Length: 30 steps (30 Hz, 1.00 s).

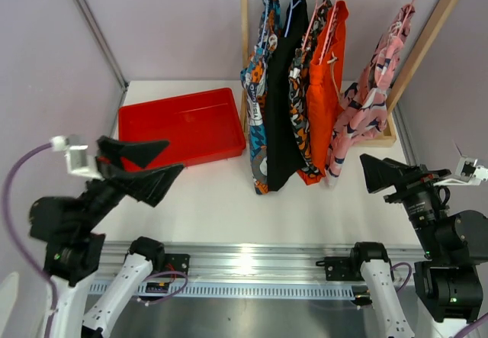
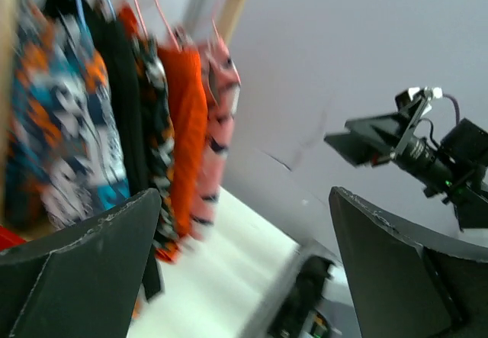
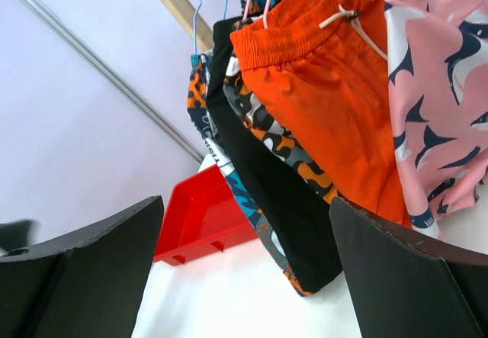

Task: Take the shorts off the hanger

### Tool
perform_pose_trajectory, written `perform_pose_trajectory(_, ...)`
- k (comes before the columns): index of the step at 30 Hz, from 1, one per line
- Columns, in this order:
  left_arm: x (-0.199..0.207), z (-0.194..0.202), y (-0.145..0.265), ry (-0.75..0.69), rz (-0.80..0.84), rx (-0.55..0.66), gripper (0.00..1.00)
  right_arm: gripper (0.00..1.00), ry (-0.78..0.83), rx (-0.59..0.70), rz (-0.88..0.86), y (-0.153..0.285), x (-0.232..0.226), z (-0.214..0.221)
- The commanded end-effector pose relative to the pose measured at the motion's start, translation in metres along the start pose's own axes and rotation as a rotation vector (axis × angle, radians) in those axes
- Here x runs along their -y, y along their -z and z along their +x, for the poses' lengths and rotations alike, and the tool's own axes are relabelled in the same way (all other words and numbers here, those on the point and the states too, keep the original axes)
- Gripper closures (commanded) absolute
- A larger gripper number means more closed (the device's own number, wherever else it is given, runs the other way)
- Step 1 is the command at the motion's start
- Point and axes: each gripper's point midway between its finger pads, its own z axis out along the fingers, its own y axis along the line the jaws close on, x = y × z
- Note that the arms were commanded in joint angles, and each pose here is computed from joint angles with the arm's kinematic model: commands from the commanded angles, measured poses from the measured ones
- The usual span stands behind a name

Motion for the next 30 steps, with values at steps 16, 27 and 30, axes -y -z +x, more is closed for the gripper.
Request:
perform_pose_trajectory(16,-0.072,-0.047,-0.01,-0.236,-0.451,-0.068,0.0,0.0,0.304,0.199,0.227,-0.057,-0.011,-0.143)
perform_pose_trajectory(27,-0.124,0.017,-0.014,-0.216,-0.474,-0.153,0.01,0.01,0.369,0.201,0.345,-0.221,0.059,-0.171)
perform_pose_trajectory(30,-0.133,0.036,-0.012,-0.201,-0.458,-0.161,0.01,0.02,0.421,0.24,0.353,-0.244,0.062,-0.189)
